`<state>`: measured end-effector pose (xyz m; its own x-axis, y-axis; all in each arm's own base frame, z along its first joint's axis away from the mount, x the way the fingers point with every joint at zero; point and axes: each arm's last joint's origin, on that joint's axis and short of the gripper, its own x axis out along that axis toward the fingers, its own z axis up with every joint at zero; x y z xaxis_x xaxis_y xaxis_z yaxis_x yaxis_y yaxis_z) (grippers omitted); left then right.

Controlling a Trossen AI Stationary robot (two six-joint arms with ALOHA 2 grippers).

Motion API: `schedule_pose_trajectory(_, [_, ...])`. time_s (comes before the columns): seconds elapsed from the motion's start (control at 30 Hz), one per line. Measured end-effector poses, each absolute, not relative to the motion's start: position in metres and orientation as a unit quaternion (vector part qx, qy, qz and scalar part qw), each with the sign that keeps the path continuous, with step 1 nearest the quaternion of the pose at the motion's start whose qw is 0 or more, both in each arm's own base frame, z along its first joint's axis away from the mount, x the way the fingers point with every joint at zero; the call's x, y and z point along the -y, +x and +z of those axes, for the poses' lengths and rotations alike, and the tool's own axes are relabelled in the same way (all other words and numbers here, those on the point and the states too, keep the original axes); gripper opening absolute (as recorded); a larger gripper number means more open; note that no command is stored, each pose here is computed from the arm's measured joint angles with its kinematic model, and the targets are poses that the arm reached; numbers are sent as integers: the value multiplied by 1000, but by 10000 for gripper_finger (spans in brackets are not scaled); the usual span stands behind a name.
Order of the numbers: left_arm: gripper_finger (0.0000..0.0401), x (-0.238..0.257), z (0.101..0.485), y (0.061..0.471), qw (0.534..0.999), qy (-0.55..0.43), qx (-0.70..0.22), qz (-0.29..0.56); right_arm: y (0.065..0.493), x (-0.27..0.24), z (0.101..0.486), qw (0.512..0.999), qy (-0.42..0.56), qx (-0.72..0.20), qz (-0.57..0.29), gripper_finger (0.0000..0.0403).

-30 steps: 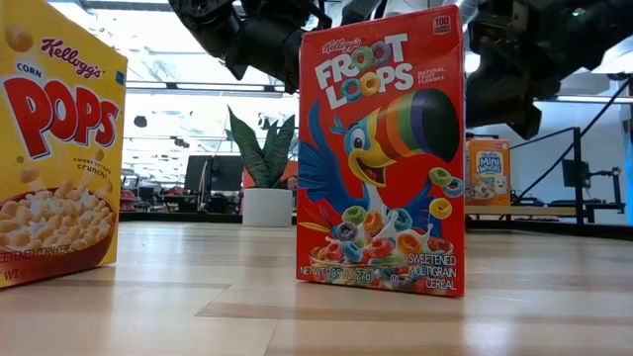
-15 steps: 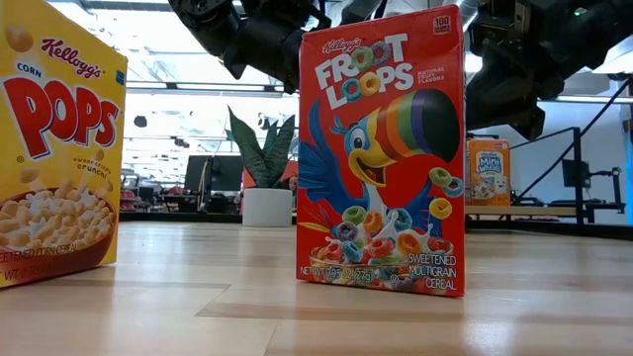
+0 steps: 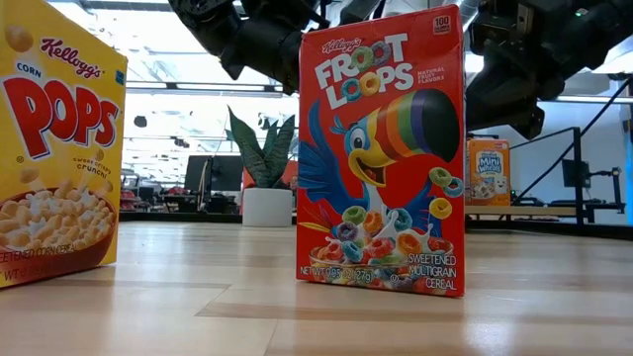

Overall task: Stack cereal on shelf
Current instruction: Put the orange cereal box on the shelf aligned with orange cereal boxes

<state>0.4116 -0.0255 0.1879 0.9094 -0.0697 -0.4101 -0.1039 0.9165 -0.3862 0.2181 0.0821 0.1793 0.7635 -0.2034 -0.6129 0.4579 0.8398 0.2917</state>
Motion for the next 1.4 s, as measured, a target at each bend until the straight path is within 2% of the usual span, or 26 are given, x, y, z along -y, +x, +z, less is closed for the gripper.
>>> schedule_pose_trajectory(0.37, [0,25,187,411,954,-203,-220,11,218,-82,181,918,211,-286,-175,97])
schedule_pose_trajectory(0.57, [0,25,187,411,954,-203,-219,10,217,-74,196,926,215,-265,-160,97])
schedule_pose_trajectory(0.87, [0,26,187,411,956,-194,-218,8,213,-72,236,959,154,-214,-107,106])
schedule_pose_trajectory(0.97, [0,26,188,411,957,-191,-218,7,214,-74,243,965,133,-215,-66,137])
schedule_pose_trajectory(1.07, [0,26,187,411,957,-191,-218,7,215,-75,244,963,113,-240,-40,188])
schedule_pose_trajectory(1.23, [0,26,188,411,957,-191,-217,7,220,-65,244,941,58,-331,-35,281])
schedule_pose_trajectory(1.4, [0,26,187,411,957,-191,-218,7,241,-50,243,912,23,-410,-1,332])
